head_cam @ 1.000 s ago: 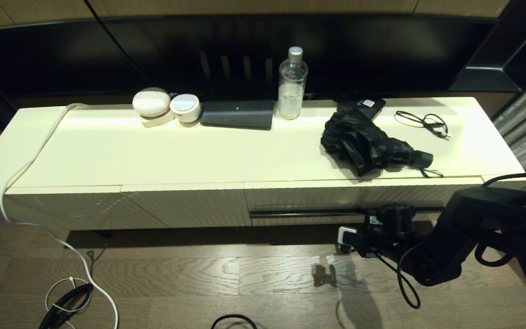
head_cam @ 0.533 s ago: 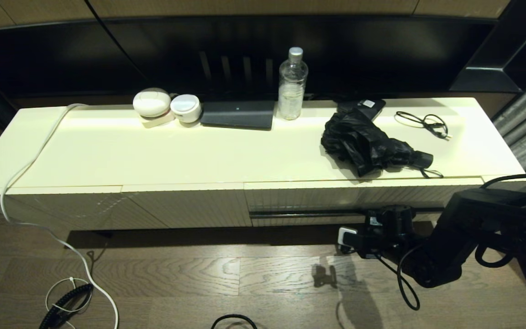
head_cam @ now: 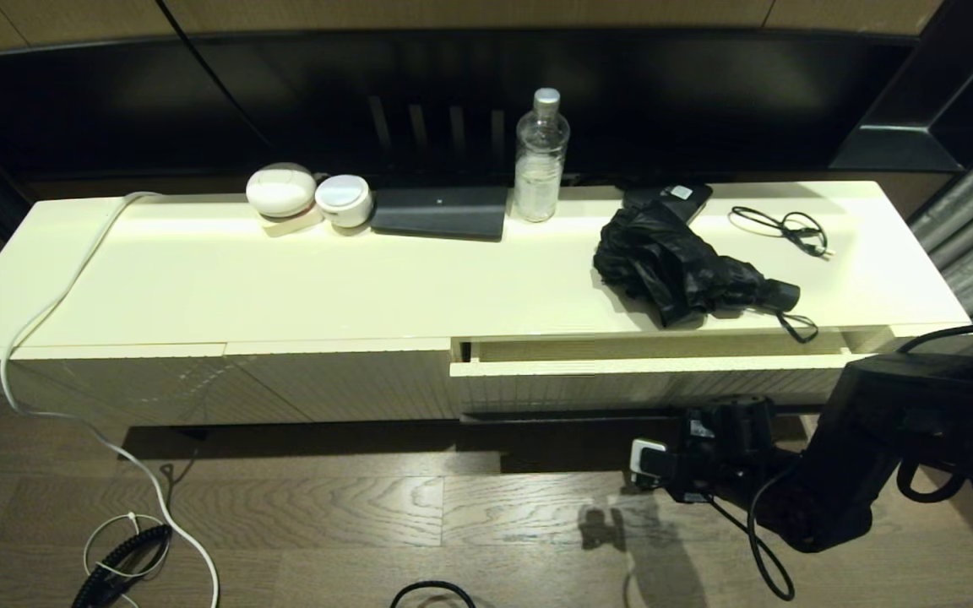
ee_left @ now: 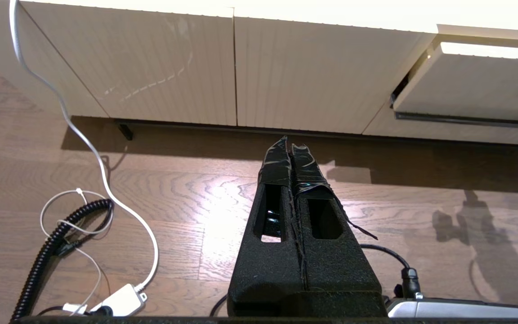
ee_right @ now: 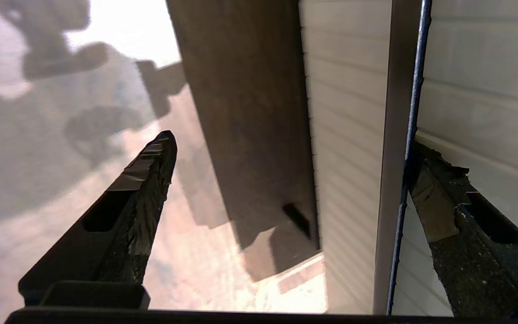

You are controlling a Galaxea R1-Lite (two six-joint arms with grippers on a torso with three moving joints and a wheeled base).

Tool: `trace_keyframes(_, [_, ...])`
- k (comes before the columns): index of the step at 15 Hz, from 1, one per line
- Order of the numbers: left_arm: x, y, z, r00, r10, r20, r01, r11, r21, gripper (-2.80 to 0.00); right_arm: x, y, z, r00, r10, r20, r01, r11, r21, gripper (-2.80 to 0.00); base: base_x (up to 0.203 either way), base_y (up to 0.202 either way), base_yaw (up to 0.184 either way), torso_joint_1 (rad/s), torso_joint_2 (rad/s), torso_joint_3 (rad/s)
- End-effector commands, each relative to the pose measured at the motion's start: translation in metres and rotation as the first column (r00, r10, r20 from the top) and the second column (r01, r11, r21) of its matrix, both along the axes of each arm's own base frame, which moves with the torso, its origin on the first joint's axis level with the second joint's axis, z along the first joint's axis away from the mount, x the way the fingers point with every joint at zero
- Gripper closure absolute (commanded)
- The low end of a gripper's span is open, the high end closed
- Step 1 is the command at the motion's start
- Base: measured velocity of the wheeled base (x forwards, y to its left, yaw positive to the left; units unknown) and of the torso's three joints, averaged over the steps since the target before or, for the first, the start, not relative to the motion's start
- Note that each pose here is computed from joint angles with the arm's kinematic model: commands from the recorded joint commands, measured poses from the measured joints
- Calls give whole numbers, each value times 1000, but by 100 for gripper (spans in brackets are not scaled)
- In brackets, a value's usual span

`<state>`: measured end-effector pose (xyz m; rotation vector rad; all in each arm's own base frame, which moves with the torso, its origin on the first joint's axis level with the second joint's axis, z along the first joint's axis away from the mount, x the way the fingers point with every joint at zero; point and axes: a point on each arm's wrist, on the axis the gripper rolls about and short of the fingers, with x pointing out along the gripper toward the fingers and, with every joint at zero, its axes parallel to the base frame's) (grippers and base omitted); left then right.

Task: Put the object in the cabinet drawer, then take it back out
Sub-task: Open the drawer

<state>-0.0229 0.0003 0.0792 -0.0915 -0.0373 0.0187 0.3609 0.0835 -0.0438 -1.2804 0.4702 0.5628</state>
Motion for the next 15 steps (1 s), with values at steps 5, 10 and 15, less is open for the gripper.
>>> trace_keyframes(5, [0,0,0,1000,0,2,0,1000,-1,0,-33,-2,-3,997,5,-75,-5,1000,-4,-280,0,0,0,0,0,0])
trace_keyframes(10, [0,0,0,1000,1,2,-1,1000,-1,0,-64,-9,13,993,5,-115,-6,1000,-7,-280,0,0,0,0,0,0])
trace_keyframes(15, [0,0,0,1000,1,2,-1,1000,-1,0,-95,-11,47,997,12,-81,-10,1000,17,-280,0,0,0,0,0,0])
